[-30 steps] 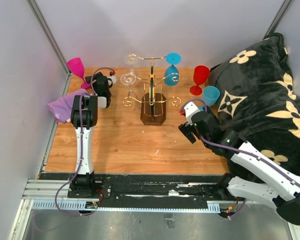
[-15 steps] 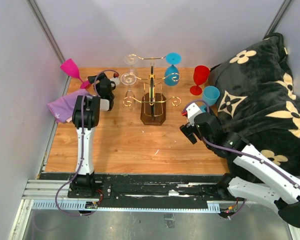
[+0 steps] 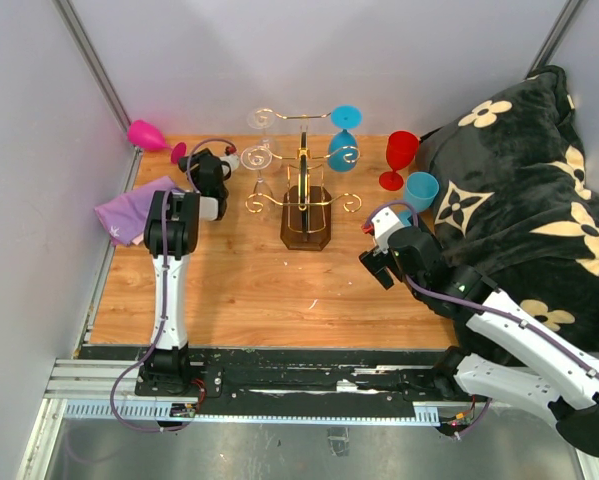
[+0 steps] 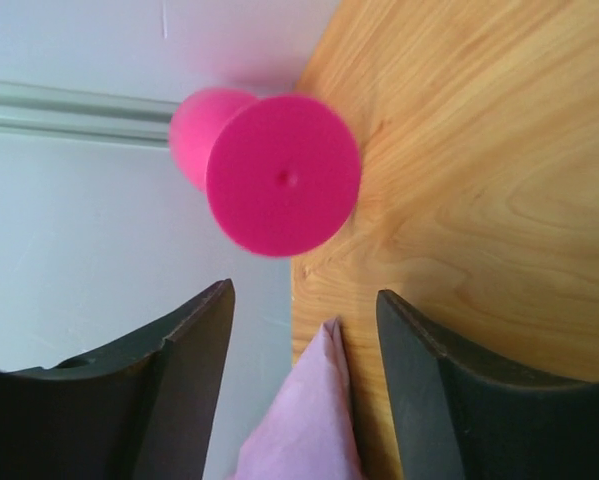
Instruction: Take the wine glass off the wine glass rack
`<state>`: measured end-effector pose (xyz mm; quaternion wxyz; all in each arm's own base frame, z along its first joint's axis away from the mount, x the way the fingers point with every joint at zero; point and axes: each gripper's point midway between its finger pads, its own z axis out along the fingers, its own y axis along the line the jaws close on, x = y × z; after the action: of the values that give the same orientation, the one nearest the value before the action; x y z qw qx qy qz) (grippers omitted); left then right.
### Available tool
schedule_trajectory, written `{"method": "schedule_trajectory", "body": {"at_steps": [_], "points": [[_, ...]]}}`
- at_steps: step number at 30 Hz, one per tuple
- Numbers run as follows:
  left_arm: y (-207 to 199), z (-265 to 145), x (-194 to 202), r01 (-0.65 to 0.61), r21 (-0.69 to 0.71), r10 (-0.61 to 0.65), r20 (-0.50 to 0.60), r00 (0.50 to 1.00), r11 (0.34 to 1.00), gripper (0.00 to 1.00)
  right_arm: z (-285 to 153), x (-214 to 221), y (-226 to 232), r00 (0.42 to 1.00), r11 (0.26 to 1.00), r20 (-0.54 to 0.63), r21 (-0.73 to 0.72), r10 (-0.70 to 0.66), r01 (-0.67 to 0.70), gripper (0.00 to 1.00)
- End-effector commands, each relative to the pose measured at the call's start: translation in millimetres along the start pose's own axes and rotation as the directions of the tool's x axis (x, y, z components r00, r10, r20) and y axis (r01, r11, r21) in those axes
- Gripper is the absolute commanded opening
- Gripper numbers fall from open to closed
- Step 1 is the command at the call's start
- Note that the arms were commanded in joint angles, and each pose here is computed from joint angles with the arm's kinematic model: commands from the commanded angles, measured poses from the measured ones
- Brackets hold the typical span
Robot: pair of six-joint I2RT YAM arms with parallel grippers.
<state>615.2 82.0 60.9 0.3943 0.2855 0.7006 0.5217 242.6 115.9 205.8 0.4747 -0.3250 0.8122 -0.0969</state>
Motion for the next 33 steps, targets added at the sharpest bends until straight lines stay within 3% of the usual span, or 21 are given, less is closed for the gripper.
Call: {"method": "schedule_trajectory", "body": {"at_steps": [1, 4, 12, 21, 29, 31, 33], "points": [[16, 11, 15, 0.124, -0.008, -0.124, -0.055, 0.991, 0.992, 0.67, 1, -1, 5, 1.0, 1.0, 0.016, -0.014, -0.004, 0.004, 0.98], [36, 20, 21, 0.237, -0.02, -0.238, -0.091, 0.967, 0.971, 0.72, 3, -2, 7, 1.0, 1.0, 0.017, -0.022, -0.003, 0.003, 0.98], [63, 38, 9, 0.482, 0.058, -0.475, -0.096, 0.875, 0.874, 0.69, 9, -3, 13, 1.0, 0.999, 0.002, -0.038, -0.009, 0.009, 0.98], [64, 47, -14, 0.58, 0.211, -0.583, -0.055, 0.81, 0.786, 0.7, 14, -1, 14, 0.999, 0.999, -0.024, -0.029, -0.026, 0.025, 0.98], [66, 62, -1, 0.657, 0.242, -0.658, -0.088, 0.748, 0.714, 0.7, 17, -1, 13, 0.999, 0.999, -0.038, -0.02, -0.036, 0.036, 0.98], [66, 66, 5, 0.687, 0.26, -0.687, -0.107, 0.719, 0.679, 0.66, 17, -1, 13, 0.998, 0.999, -0.042, -0.017, -0.041, 0.04, 0.98], [64, 67, 7, 0.694, 0.291, -0.694, -0.12, 0.71, 0.659, 0.55, 18, -2, 12, 0.998, 0.999, -0.046, -0.013, -0.041, 0.04, 0.98]]}}
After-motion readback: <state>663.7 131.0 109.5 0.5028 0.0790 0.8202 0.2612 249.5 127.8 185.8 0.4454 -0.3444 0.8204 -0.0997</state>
